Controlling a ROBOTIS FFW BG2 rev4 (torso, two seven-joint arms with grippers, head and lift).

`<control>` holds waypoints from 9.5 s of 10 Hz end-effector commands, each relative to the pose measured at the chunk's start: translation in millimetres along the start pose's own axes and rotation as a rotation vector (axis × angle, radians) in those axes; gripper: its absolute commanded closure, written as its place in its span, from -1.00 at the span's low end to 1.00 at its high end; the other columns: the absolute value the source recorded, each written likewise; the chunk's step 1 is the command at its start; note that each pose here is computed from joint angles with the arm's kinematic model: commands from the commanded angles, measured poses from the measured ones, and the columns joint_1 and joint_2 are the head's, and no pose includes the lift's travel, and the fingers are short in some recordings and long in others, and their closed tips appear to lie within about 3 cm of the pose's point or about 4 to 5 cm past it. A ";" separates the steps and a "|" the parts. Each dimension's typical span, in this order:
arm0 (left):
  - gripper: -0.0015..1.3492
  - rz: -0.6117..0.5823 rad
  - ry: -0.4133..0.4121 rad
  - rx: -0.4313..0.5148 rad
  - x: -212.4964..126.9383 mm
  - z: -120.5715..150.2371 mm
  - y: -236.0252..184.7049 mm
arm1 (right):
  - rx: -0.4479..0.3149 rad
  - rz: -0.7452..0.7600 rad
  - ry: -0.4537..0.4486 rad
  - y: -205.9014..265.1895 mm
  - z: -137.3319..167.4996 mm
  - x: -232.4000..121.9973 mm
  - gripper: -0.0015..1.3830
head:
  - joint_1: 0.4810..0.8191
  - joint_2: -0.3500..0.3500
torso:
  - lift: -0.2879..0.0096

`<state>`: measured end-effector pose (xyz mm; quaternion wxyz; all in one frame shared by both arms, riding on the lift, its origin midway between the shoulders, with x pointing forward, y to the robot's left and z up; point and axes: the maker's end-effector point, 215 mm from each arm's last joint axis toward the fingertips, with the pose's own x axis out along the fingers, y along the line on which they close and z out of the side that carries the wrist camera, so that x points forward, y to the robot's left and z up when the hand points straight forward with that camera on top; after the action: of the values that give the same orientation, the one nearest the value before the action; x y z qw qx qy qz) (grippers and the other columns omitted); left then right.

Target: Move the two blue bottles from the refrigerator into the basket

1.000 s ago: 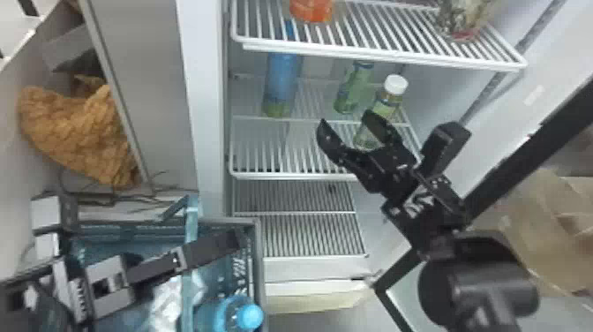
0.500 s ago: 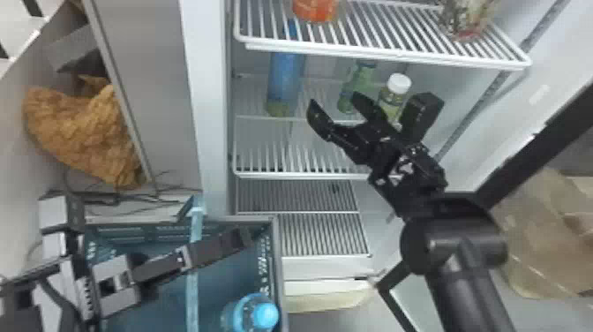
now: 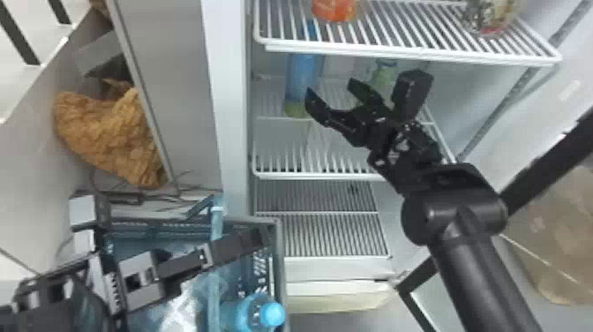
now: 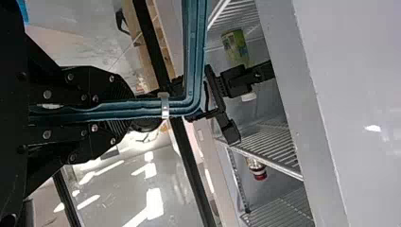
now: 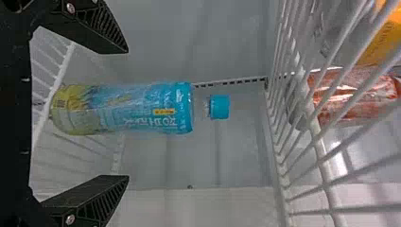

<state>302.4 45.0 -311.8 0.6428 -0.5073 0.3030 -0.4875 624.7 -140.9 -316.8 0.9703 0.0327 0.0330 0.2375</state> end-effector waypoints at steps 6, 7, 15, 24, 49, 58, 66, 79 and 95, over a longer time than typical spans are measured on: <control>0.78 -0.002 0.002 0.002 1.0 1.8 0.0 | 0.014 0.009 0.064 -1.8 -16.6 36.0 -0.87 | 0.27 -0.28 | -0.54; 0.78 -0.002 0.001 0.002 1.2 2.6 0.3 | 0.018 0.014 0.073 -0.9 -17.1 40.7 -0.87 | 0.27 -0.27 | -0.54; 0.78 -0.005 0.002 0.003 2.8 3.5 0.3 | 0.013 0.053 0.114 13.4 -25.6 66.5 0.50 | 0.27 -0.19 | -0.54; 0.78 -0.004 0.003 -0.003 1.1 1.5 1.5 | 0.003 0.106 0.043 56.0 -14.5 28.2 0.61 | 0.27 -0.14 | -0.54; 0.78 -0.065 -0.002 0.005 12.9 6.0 -15.3 | 0.348 0.414 0.327 252.9 -81.7 -181.8 0.60 | 0.27 0.18 | -0.54; 0.78 -0.088 -0.008 -0.007 13.6 4.6 -19.8 | 0.324 0.363 0.185 220.9 -61.9 -172.7 -0.83 | 0.27 0.13 | -0.54; 0.78 -0.065 -0.039 -0.015 4.8 6.1 -11.7 | 0.162 0.034 0.012 107.5 -37.7 -264.4 -0.82 | 0.27 -0.49 | -0.54; 0.78 -0.050 -0.051 -0.031 -0.6 3.9 -5.6 | -0.127 -0.308 0.121 17.2 -18.9 -396.7 -0.74 | 0.27 -1.00 | -0.54; 0.78 -0.046 -0.044 -0.043 -0.1 1.4 -1.8 | -0.093 -0.305 0.143 11.1 -36.0 -399.9 -0.71 | 0.27 -1.00 | -0.54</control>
<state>302.4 45.1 -310.2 0.6266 -0.5383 0.2884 -0.4841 262.4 -314.1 -332.6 0.9907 -0.0340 0.0960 0.0906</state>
